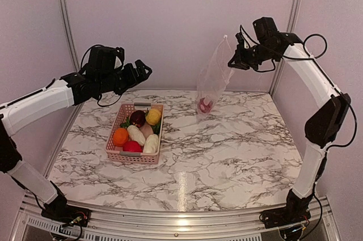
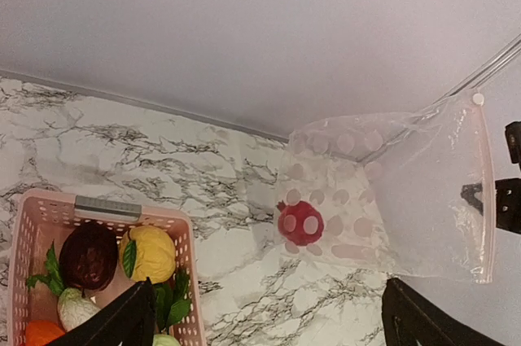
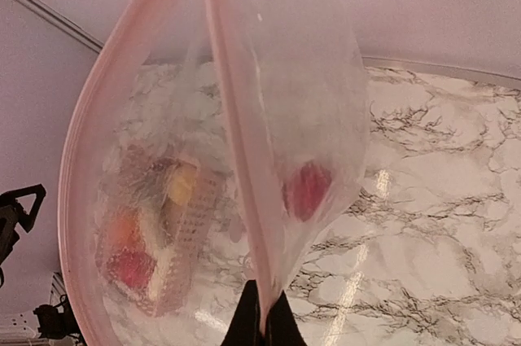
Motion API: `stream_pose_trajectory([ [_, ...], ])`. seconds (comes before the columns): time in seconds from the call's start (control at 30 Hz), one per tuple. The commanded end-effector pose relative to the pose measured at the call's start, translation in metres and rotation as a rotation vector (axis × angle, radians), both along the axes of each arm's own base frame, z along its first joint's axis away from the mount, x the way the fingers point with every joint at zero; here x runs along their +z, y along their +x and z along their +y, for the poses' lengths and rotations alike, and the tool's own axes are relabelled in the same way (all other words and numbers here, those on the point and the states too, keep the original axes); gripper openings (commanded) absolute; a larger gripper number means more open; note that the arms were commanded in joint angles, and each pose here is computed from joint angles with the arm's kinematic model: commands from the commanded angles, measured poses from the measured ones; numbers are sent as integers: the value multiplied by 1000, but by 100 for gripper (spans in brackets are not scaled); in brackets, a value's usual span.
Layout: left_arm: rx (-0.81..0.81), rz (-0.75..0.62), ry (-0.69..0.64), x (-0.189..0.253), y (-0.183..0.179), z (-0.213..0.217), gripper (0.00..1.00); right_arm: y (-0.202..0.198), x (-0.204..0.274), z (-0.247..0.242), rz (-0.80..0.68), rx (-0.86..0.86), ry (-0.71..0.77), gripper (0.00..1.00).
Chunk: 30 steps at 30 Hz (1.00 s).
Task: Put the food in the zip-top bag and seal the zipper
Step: Place the fake fruit in the zipper food storage bag, then adjust the zipper food storage bag at the center of the board.
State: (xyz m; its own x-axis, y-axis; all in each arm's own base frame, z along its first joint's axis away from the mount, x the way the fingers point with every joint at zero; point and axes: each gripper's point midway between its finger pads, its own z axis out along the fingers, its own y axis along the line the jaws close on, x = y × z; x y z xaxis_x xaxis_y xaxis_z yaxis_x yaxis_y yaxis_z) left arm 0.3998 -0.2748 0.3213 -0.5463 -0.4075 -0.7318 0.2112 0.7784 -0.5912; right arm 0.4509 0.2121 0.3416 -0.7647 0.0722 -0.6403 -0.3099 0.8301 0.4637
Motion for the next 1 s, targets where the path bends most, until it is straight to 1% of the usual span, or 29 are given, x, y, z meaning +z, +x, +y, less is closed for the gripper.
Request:
stream_pose_trajectory([
  [0.0,5,47,75,-26,-20,15,99,8,-15,-37,10,-66,-182,0],
  [0.1,59,76,97,-34,-20,26,99,10,-15,-55,3,-102,-286,0],
  [0.17,88,116,137,-46,-18,32,99,8,-18,-63,9,-121,-330,0],
  [0.27,29,110,178,-50,-20,25,99,3,-22,-69,32,-141,-351,0],
  [0.33,92,121,185,-59,-23,39,99,-1,-23,-72,52,-156,-364,0],
  [0.4,95,106,216,-75,-29,48,99,-6,-28,-70,51,-153,-383,0],
  [0.5,40,89,281,-90,-39,50,99,-16,-58,-48,56,-77,-383,0],
  [0.57,-57,45,303,-88,-47,42,94,-29,-87,-27,101,5,-350,0],
  [0.6,-71,39,322,-88,-50,43,90,-38,-100,-18,132,42,-335,0],
  [0.67,-55,77,346,-91,-53,49,88,-57,-115,2,170,125,-309,0],
  [0.7,-52,97,347,-94,-55,50,86,-64,-120,13,158,167,-314,0],
  [0.77,-58,132,348,-106,-62,51,83,-67,-130,18,141,199,-334,0],
  [0.83,-62,170,326,-114,-70,52,82,-66,-127,26,146,219,-310,0],
  [0.9,-82,195,311,-116,-77,51,81,-58,-112,38,93,208,-286,0],
  [0.97,-87,231,316,-118,-83,53,81,-52,-95,55,67,199,-221,0],
])
